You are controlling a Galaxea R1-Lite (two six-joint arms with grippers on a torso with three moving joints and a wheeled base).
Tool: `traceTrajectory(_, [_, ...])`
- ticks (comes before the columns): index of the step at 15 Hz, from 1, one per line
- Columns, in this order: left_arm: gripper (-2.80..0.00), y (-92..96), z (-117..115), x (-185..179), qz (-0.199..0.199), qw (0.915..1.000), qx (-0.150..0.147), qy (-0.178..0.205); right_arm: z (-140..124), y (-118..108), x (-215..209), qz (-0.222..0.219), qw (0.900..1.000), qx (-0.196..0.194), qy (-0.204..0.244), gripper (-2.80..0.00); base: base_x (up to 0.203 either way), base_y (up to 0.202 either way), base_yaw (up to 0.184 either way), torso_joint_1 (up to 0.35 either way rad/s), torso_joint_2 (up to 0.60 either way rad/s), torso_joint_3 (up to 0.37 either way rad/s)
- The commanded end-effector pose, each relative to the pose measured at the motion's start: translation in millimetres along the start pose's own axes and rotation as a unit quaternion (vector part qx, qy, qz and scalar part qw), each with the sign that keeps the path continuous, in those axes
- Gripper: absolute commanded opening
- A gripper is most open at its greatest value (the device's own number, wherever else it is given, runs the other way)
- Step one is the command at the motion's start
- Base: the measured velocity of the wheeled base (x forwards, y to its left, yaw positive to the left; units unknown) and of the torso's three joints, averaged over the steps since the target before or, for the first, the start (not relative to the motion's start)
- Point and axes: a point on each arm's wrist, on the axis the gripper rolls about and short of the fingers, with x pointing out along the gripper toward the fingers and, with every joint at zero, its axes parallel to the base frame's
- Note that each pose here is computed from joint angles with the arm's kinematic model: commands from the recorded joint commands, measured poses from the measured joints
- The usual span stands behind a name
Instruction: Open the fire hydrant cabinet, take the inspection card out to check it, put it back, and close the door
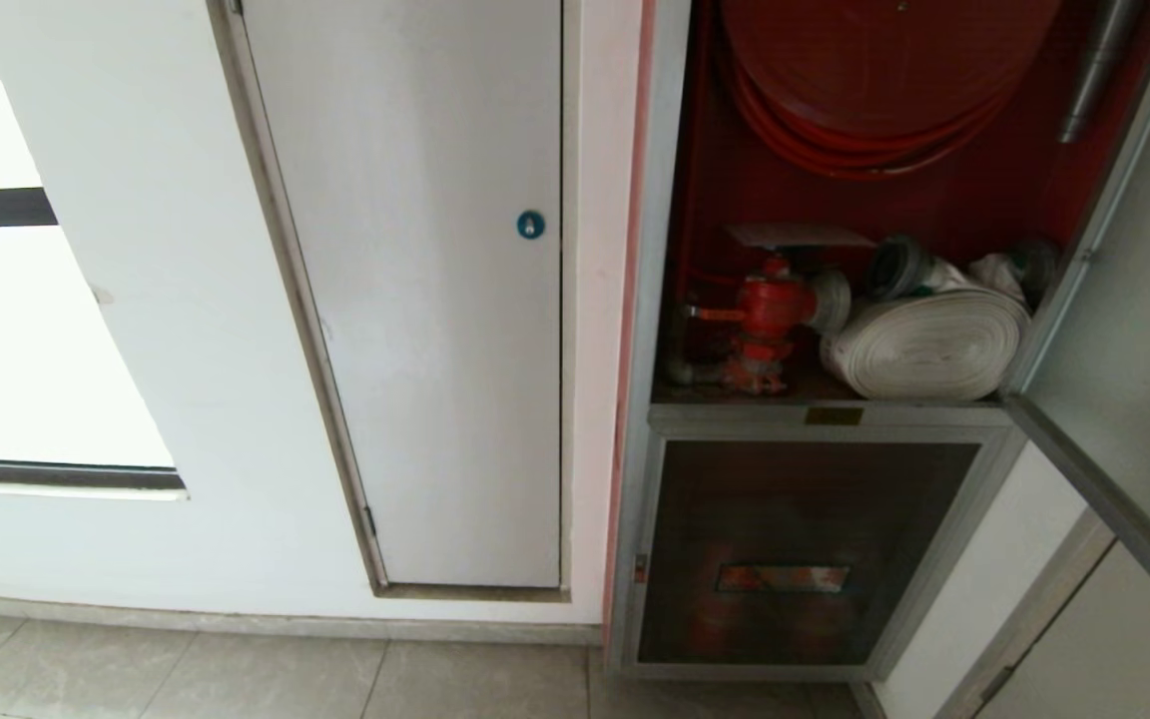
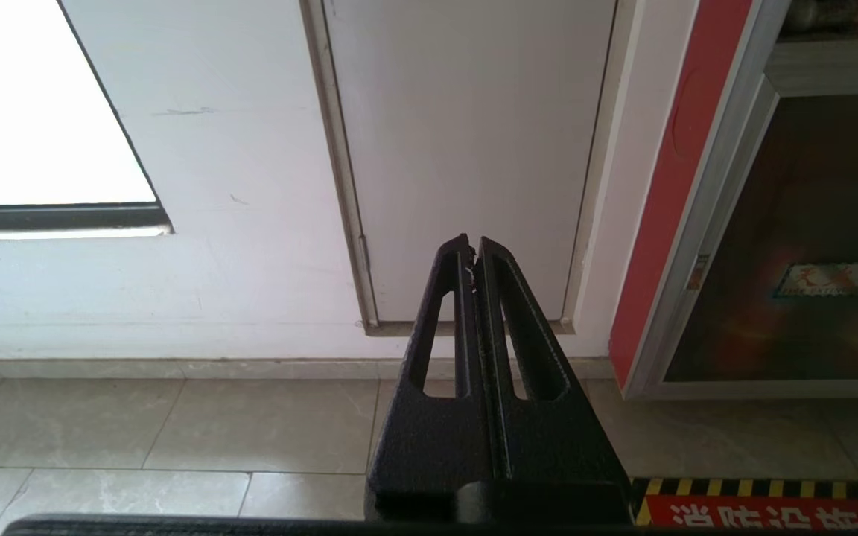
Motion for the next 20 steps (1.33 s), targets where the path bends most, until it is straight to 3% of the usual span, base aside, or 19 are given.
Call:
traceTrajectory(1, [-2.80, -0.1, -2, 1, 0.001, 1.0000, 0.000, 0.004, 24, 1, 18, -0.043, 0.999, -0.001, 0.008, -2.80, 0.000, 0.000, 0.000, 0.000, 0.00, 0.000])
traceTrajectory(4, [-2.80, 0.0, -2, 1, 0.000, 1.0000, 0.000, 0.004, 63, 0, 47, -0.146, 0.988, -0.001, -0.049, -2.80, 0.000, 0.000, 0.000, 0.000, 0.00, 0.000])
traceTrajectory(6, [-2.80, 0.0, -2, 1, 0.000, 1.0000, 0.000, 0.004, 79, -5, 67, -0.214, 0.975, -0.008, -0.057, -2.80, 0.000, 0.000, 0.000, 0.000, 0.00, 0.000])
traceTrajectory(12, [-2.80, -0.1, -2, 1, 0.001, 1.0000, 0.000, 0.004, 113, -33, 94, -0.396, 0.913, -0.040, -0.087, -2.80, 0.000, 0.000, 0.000, 0.000, 0.00, 0.000])
traceTrajectory(18, [-2.80, 0.0, -2, 1, 0.000, 1.0000, 0.000, 0.004, 135, -37, 85, -0.456, 0.868, -0.068, -0.182, -2.80, 0.000, 0.000, 0.000, 0.000, 0.00, 0.000])
traceTrajectory(20, [-2.80, -0.1, -2, 1, 0.000, 1.0000, 0.000, 0.004, 139, -38, 80, -0.471, 0.853, -0.049, -0.220, -2.80, 0.000, 0.000, 0.000, 0.000, 0.00, 0.000])
